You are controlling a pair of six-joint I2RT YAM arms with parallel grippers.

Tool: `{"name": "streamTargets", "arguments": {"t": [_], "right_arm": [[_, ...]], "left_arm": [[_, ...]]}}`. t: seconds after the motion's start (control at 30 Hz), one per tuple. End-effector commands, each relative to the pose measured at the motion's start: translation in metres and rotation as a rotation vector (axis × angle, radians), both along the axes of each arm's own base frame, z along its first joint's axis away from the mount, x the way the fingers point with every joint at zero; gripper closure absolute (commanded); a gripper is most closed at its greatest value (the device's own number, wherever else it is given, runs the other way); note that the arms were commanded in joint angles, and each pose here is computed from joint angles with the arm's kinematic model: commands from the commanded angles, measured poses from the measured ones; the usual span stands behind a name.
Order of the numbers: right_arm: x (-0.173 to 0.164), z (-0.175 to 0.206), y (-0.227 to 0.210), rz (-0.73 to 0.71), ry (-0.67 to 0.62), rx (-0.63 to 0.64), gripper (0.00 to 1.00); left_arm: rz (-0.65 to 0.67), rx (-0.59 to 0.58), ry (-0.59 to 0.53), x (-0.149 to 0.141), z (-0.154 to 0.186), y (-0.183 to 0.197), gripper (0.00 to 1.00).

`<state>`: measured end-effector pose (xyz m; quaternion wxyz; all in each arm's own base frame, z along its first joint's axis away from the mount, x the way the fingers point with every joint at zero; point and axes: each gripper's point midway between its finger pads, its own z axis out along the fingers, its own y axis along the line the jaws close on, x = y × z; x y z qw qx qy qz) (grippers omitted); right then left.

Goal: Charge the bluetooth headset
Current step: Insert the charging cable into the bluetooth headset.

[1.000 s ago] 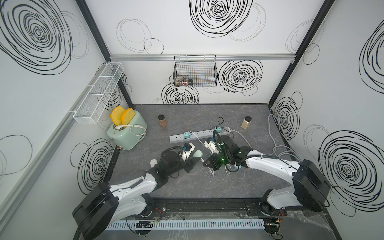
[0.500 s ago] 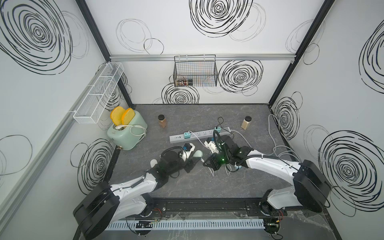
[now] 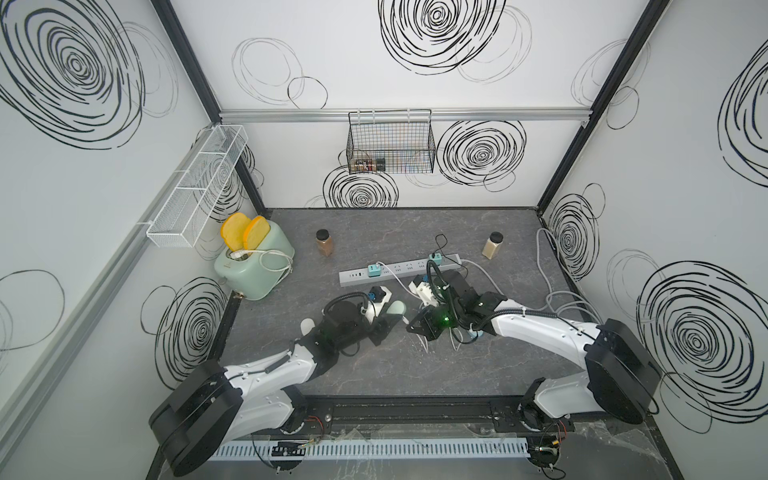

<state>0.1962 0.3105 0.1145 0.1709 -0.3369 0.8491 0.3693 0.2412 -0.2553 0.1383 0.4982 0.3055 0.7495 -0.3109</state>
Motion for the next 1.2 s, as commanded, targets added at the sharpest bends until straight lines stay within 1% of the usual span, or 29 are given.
{"name": "streamTargets", "arguments": {"t": [0.0, 0.37, 0.57, 0.67, 0.93, 1.17], "right_arm": [[0.006, -0.005, -0.001, -0.017, -0.005, -0.008, 0.99], [0.013, 0.01, -0.004, -0.039, -0.028, 0.014, 0.99], [0.011, 0.012, 0.001, -0.025, -0.014, 0.033, 1.0], [0.011, 0.013, 0.002, -0.023, -0.017, 0.039, 1.0], [0.015, 0.031, 0.002, -0.031, -0.049, 0.079, 1.0], [0.022, 0.038, 0.0, -0.048, -0.063, 0.103, 1.0]], "left_arm": [[-0.04, -0.09, -0.073, 0.0, 0.036, -0.01, 0.71], [-0.069, -0.065, -0.061, -0.006, 0.027, -0.013, 0.72], [-0.102, -0.006, -0.094, -0.012, 0.023, -0.023, 0.72], [-0.116, 0.038, -0.083, -0.016, 0.013, -0.028, 0.72], [-0.158, 0.093, -0.085, -0.022, 0.004, -0.038, 0.73], [-0.213, 0.072, -0.081, -0.032, 0.007, -0.045, 0.75]]}}
